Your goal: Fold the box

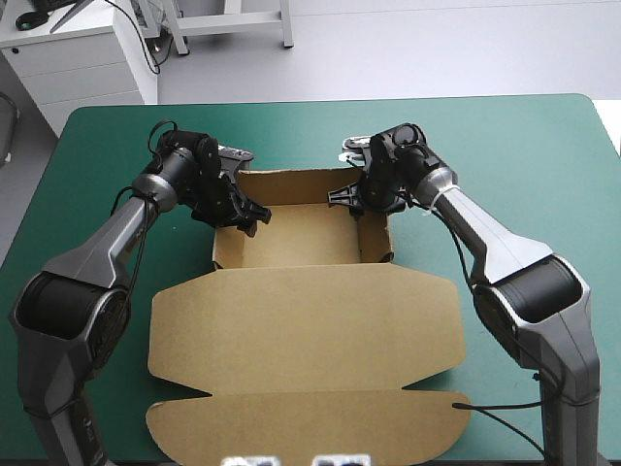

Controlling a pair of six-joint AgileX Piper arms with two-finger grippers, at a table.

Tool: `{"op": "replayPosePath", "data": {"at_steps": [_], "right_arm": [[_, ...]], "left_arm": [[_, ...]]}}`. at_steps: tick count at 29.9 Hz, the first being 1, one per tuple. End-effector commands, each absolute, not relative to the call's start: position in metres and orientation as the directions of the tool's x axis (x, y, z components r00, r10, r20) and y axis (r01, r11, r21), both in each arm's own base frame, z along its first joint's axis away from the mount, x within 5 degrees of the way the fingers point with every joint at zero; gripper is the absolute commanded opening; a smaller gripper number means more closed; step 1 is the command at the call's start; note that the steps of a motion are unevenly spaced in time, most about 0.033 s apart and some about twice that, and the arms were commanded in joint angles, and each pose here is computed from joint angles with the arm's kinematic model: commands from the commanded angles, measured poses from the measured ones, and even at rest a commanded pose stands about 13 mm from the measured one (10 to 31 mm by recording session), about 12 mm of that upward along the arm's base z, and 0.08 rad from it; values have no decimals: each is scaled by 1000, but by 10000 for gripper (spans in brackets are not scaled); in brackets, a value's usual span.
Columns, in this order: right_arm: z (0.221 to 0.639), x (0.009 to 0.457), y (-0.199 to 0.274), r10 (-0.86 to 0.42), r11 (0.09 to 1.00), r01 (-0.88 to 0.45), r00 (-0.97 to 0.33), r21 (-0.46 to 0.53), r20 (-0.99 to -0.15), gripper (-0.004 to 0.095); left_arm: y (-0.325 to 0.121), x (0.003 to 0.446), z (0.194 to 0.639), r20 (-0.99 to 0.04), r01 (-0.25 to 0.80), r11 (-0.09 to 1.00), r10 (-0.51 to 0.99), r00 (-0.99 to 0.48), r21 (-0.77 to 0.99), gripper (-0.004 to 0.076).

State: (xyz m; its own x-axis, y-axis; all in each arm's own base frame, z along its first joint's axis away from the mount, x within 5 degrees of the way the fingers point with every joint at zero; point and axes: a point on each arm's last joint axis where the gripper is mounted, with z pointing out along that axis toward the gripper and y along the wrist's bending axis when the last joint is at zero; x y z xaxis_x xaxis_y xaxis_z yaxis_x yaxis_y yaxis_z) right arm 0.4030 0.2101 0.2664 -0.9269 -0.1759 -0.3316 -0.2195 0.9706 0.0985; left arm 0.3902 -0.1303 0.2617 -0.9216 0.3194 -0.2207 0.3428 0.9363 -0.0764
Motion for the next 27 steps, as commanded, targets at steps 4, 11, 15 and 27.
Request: {"op": "replayPosePath", "data": {"at_steps": [4,11,15,27], "right_arm": [[304,398,202,-195,969,-241,-882,56,-429,505],[304,398,194,-227,971,-236,-884,-30,-409,505],[317,400,196,-215,972,-236,-866,-11,-451,505],[384,391,192,-178,970,-240,-793,29,-583,505]], "left_arm": [[-133,386,291,-316,351,933,308,-897,-86,552],[-133,388,292,-341,351,933,306,-889,-77,552],[-133,389,294,-349,352,933,306,-886,-75,551],[-127,389,350,-405,363,932,329,-853,-6,550]]}}
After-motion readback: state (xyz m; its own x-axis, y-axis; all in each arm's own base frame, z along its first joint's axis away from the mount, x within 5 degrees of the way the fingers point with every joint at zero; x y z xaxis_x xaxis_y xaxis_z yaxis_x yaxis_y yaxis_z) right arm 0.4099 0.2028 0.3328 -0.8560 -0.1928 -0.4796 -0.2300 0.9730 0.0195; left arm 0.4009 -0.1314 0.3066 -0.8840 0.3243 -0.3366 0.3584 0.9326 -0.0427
